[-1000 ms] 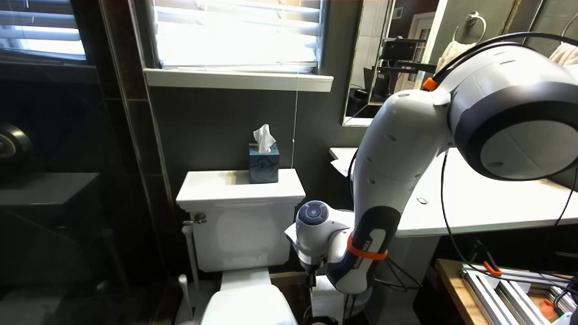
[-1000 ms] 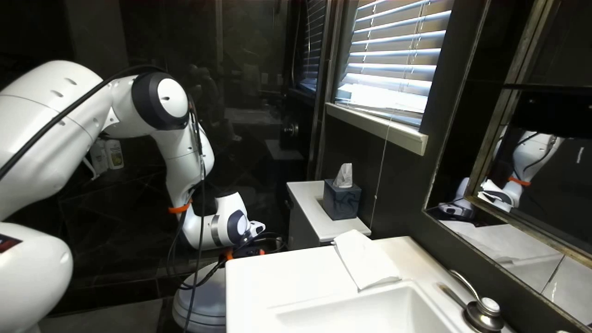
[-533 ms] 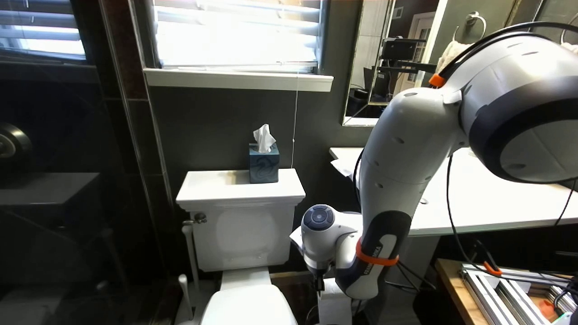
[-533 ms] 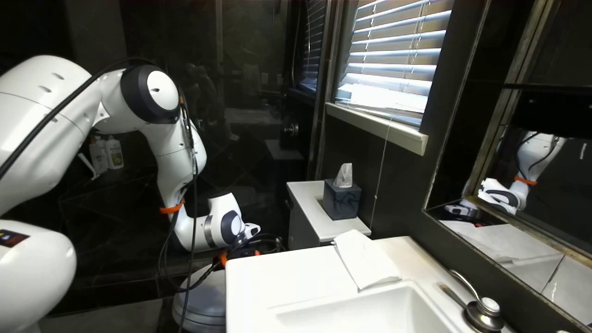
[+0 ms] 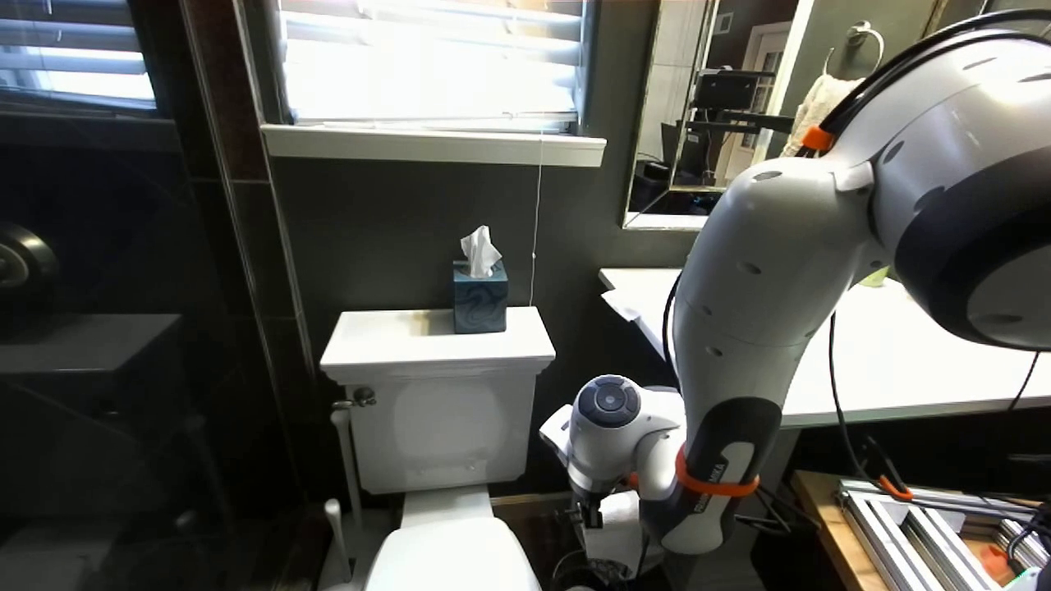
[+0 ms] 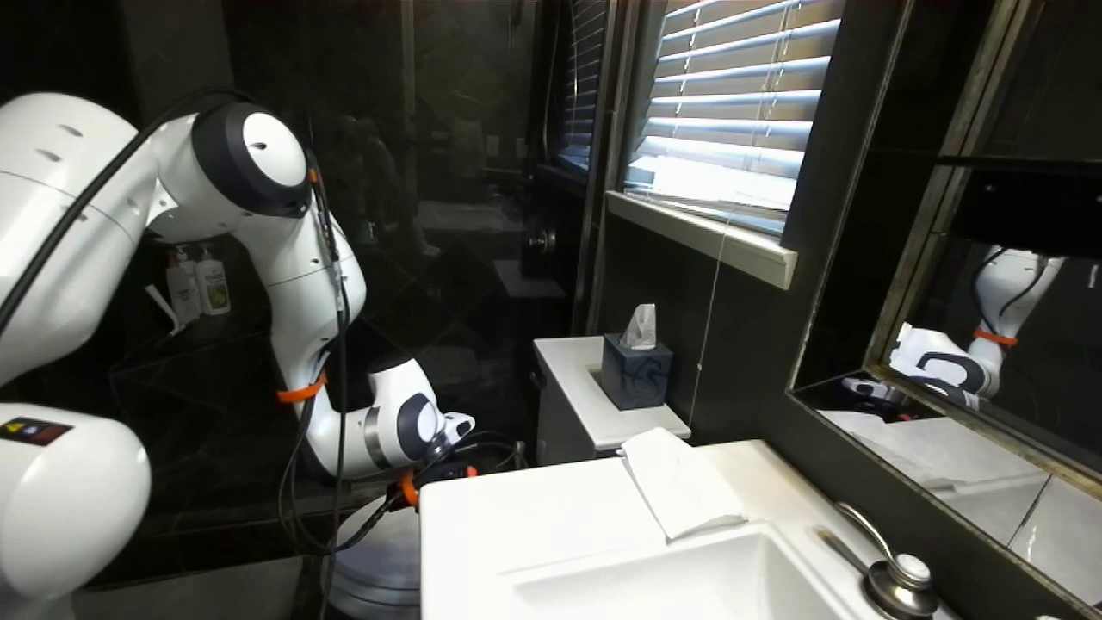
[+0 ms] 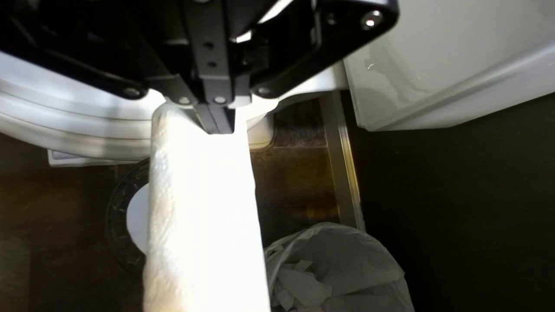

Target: Put the tissue roll on the tissue holder

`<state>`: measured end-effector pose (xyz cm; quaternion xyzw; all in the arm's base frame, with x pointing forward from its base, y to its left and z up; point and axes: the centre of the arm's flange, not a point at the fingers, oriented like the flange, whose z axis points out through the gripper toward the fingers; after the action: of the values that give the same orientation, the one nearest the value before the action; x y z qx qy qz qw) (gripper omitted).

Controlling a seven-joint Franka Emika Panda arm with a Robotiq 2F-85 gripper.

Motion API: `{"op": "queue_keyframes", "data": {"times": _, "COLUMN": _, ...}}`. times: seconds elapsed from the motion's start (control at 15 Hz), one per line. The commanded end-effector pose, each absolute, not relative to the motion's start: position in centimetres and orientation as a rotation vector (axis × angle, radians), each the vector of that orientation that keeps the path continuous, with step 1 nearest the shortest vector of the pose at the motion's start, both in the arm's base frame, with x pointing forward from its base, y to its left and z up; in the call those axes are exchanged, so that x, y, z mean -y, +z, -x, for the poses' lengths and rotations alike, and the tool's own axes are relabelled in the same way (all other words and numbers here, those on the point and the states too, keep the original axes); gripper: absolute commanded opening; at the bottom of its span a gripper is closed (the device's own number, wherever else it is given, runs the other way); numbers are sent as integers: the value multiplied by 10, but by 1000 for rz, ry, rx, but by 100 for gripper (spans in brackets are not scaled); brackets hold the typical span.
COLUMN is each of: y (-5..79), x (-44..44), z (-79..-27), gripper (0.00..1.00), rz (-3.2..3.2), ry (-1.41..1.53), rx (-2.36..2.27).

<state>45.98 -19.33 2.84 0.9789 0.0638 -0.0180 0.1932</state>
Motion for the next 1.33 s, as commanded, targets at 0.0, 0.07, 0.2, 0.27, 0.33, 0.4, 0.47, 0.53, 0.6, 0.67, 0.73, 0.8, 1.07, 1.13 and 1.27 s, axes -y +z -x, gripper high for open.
{"op": "queue_keyframes", "data": {"times": 0.0, "y": 41, "x": 176, "z": -452, "gripper": 0, "rz": -2732, "ry": -33, "rx": -260}}
{"op": "queue_keyframes", "data": {"times": 0.07, "y": 40, "x": 173, "z": -453, "gripper": 0, "rz": -2730, "ry": -35, "rx": -284}}
{"op": "queue_keyframes", "data": {"times": 0.2, "y": 38, "x": 167, "z": -458, "gripper": 0, "rz": -2733, "ry": -47, "rx": -333}}
{"op": "queue_keyframes", "data": {"times": 0.27, "y": 38, "x": 164, "z": -458, "gripper": 0, "rz": -2733, "ry": -46, "rx": -353}}
{"op": "queue_keyframes", "data": {"times": 0.33, "y": 37, "x": 162, "z": -459, "gripper": 0, "rz": -2734, "ry": -50, "rx": -369}}
{"op": "queue_keyframes", "data": {"times": 0.4, "y": 36, "x": 162, "z": -460, "gripper": 0, "rz": -2736, "ry": -56, "rx": -387}}
{"op": "queue_keyframes", "data": {"times": 0.47, "y": 35, "x": 162, "z": -461, "gripper": 0, "rz": -2738, "ry": -59, "rx": -406}}
{"op": "queue_keyframes", "data": {"times": 0.53, "y": 34, "x": 161, "z": -463, "gripper": 0, "rz": -2742, "ry": -64, "rx": -423}}
{"op": "queue_keyframes", "data": {"times": 0.6, "y": 32, "x": 161, "z": -465, "gripper": 0, "rz": -2745, "ry": -70, "rx": -435}}
{"op": "queue_keyframes", "data": {"times": 0.67, "y": 31, "x": 161, "z": -466, "gripper": 0, "rz": -2749, "ry": -73, "rx": -448}}
{"op": "queue_keyframes", "data": {"times": 0.73, "y": 29, "x": 159, "z": -467, "gripper": 0, "rz": -2751, "ry": -76, "rx": -448}}
{"op": "queue_keyframes", "data": {"times": 0.8, "y": 29, "x": 158, "z": -466, "gripper": 0, "rz": -2750, "ry": -74, "rx": -425}}
{"op": "queue_keyframes", "data": {"times": 1.07, "y": 29, "x": 157, "z": -460, "gripper": 0, "rz": -2729, "ry": -86, "rx": -348}}
{"op": "queue_keyframes", "data": {"times": 1.13, "y": 30, "x": 159, "z": -458, "gripper": 0, "rz": -2731, "ry": -88, "rx": -344}}
{"op": "queue_keyframes", "data": {"times": 1.27, "y": 32, "x": 161, "z": -455, "gripper": 0, "rz": -2728, "ry": -85, "rx": -296}}
